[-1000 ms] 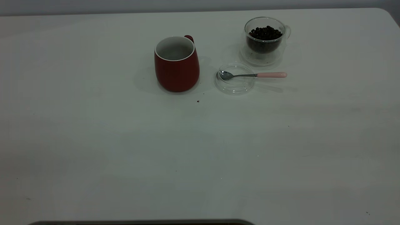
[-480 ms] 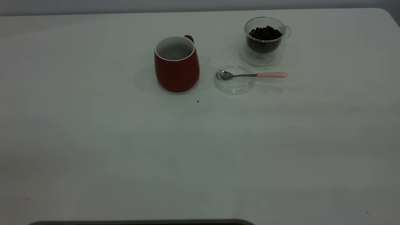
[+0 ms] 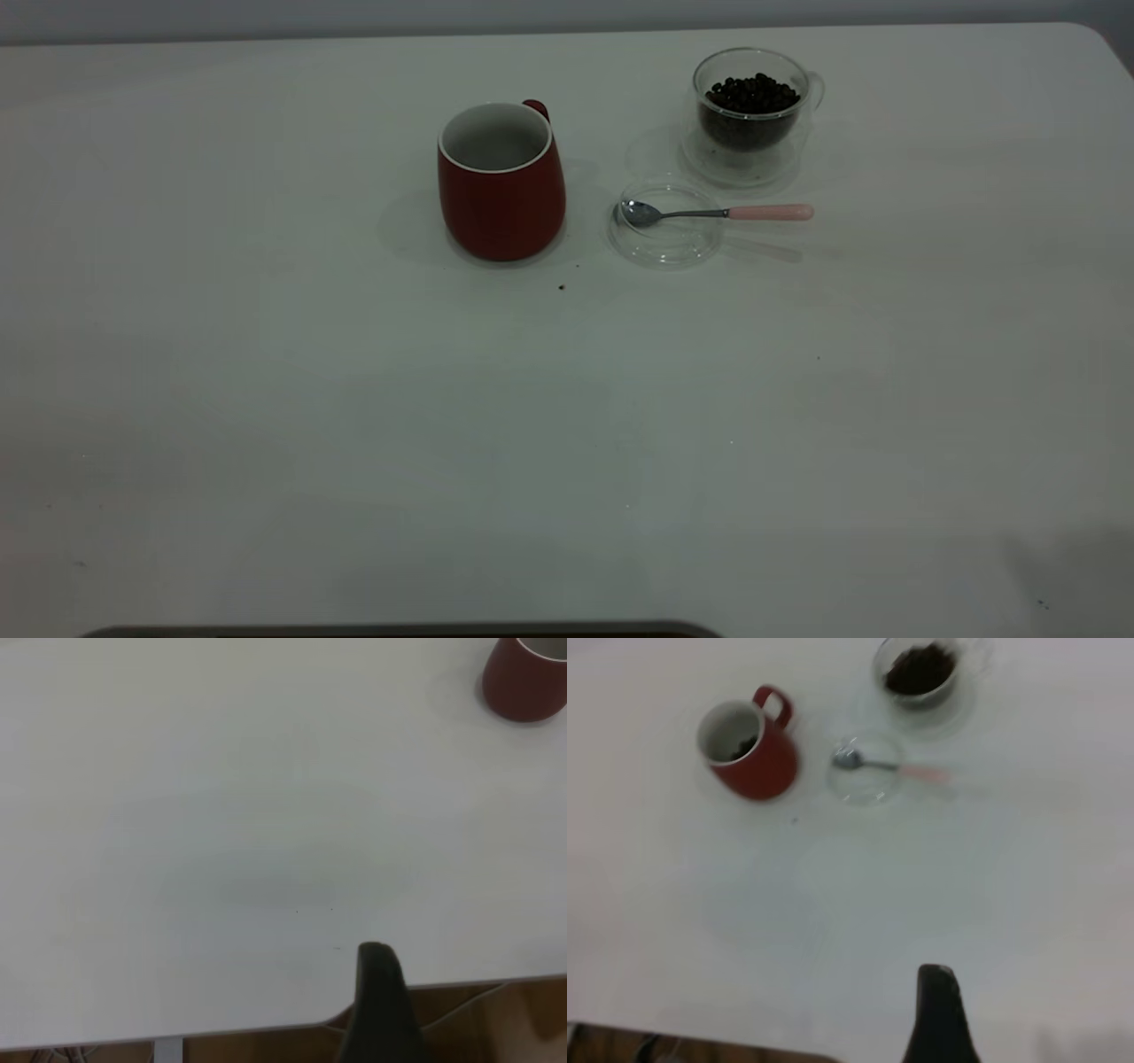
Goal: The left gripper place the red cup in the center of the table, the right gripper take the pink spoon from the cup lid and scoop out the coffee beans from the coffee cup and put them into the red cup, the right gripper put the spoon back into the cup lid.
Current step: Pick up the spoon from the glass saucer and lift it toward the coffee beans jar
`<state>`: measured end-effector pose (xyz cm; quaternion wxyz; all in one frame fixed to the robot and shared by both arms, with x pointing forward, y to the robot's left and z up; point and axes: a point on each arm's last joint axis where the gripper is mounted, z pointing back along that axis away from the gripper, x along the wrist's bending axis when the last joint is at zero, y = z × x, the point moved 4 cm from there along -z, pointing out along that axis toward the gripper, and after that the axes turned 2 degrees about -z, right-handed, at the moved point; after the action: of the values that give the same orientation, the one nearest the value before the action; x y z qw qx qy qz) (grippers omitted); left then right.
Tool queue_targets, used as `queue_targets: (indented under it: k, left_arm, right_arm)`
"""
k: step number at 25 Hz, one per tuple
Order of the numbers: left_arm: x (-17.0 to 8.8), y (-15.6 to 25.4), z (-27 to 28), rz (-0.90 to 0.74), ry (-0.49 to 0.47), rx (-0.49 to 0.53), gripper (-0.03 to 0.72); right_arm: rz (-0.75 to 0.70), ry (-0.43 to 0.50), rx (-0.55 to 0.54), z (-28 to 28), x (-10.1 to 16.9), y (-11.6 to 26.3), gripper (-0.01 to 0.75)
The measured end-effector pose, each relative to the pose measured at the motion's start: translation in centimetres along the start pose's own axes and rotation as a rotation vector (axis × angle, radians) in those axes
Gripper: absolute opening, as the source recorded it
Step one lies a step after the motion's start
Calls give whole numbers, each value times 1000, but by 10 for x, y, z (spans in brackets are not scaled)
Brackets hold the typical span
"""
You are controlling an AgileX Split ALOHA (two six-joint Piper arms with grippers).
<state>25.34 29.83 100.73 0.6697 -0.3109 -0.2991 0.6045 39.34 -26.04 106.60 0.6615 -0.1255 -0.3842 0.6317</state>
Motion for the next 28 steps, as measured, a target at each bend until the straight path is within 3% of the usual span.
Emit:
queue_targets:
  k: [6,12,19,28]
  left_arm:
    - [0,0,0,0,0,0,588]
    - [0,0,0,0,0,0,588]
    - [0,0,0,0,0,0,588]
    - [0,0,0,0,0,0,588]
  right_arm:
    - [-159,-73,236,-109,-23,-28,591]
    - [-353,-147,422,-223,-59,7,632]
    - [-464,-212,435,-295,-85,52,684]
    - [-525,-212,371,-331,-100,54,686]
